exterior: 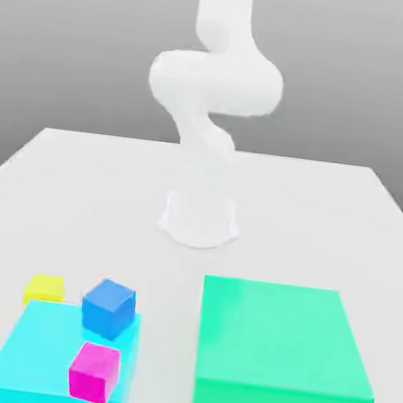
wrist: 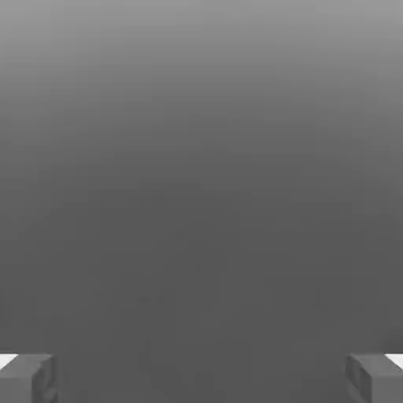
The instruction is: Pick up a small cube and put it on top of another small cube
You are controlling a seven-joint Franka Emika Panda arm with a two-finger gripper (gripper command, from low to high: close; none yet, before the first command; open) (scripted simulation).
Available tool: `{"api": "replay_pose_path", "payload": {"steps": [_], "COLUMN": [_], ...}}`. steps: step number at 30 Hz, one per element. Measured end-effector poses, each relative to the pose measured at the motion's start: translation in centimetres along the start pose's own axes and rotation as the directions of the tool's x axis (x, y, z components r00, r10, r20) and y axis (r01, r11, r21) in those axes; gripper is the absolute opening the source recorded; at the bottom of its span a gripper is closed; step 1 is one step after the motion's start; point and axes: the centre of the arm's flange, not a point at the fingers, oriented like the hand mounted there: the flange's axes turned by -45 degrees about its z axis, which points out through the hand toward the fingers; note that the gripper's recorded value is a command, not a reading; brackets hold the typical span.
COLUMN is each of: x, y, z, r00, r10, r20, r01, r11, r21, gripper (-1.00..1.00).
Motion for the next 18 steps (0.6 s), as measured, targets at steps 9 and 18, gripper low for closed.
{"api": "replay_pose_path", "payload": {"steps": [9, 18], "x": [0.6, -3.9], "y": [-6.3, -14.8], "z": [14.0, 27.5], "r00": [0.978, 0.913], "r10": [0.006, -0.018], "r20": [0.210, 0.407], "r01": [-0.022, -0.021], "r11": [0.997, 0.996], "r21": [0.072, 0.090], "gripper": [0.00, 0.00]}}
